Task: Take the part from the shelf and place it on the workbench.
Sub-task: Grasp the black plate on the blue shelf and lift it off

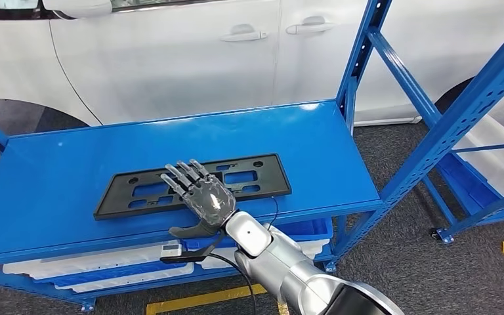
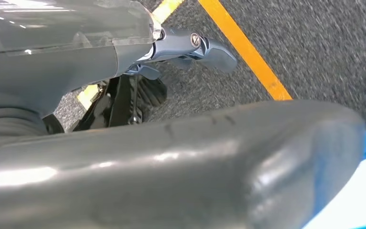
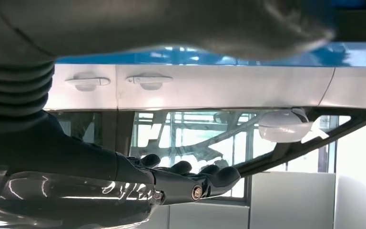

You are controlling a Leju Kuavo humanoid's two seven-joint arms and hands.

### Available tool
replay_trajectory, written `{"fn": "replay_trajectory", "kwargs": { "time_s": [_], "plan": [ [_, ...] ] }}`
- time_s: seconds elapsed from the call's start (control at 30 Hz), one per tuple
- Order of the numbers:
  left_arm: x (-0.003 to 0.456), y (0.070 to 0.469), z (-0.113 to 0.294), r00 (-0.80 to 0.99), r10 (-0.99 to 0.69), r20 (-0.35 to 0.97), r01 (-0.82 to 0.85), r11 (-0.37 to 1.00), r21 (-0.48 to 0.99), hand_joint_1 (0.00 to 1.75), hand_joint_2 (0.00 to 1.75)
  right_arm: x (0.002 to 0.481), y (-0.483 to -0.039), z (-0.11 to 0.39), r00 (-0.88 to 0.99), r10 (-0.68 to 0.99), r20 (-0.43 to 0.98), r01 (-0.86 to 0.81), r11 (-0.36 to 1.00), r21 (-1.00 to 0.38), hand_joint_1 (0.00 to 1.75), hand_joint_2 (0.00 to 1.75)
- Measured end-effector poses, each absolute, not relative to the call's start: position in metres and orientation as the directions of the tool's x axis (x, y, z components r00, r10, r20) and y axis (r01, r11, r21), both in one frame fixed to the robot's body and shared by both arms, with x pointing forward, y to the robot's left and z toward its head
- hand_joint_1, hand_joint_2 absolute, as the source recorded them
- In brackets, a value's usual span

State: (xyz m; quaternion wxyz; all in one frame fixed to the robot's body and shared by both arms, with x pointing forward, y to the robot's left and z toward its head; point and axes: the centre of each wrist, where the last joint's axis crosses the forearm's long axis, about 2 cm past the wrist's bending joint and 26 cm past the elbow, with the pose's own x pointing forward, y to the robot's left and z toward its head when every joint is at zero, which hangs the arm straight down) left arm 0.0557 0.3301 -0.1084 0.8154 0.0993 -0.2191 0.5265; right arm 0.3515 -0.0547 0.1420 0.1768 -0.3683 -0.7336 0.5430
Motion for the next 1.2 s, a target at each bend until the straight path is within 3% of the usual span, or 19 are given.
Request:
{"fn": "replay_trajectory", "kwargs": {
  "time_s": [0.6,0.73,1.2],
  "plan": [
    [0.055,0.331,-0.108,0.351,0.814,0.463,-0.904,0.423,-0.057,0.0,0.0,0.35,-0.054,0.139,-0.672,0.728,-0.138,0.336,0.134,-0.932,0.0,0.0],
    [0.055,0.328,-0.109,0.351,0.816,0.459,-0.904,0.423,-0.06,0.0,0.0,0.35,-0.054,0.139,-0.674,0.726,-0.137,0.335,0.135,-0.932,0.0,1.75],
    [0.055,0.329,-0.109,0.353,0.814,0.461,-0.905,0.422,-0.053,0.0,0.0,0.345,-0.054,0.13,-0.653,0.735,-0.183,0.346,0.075,-0.935,0.0,1.75]
  ]
}}
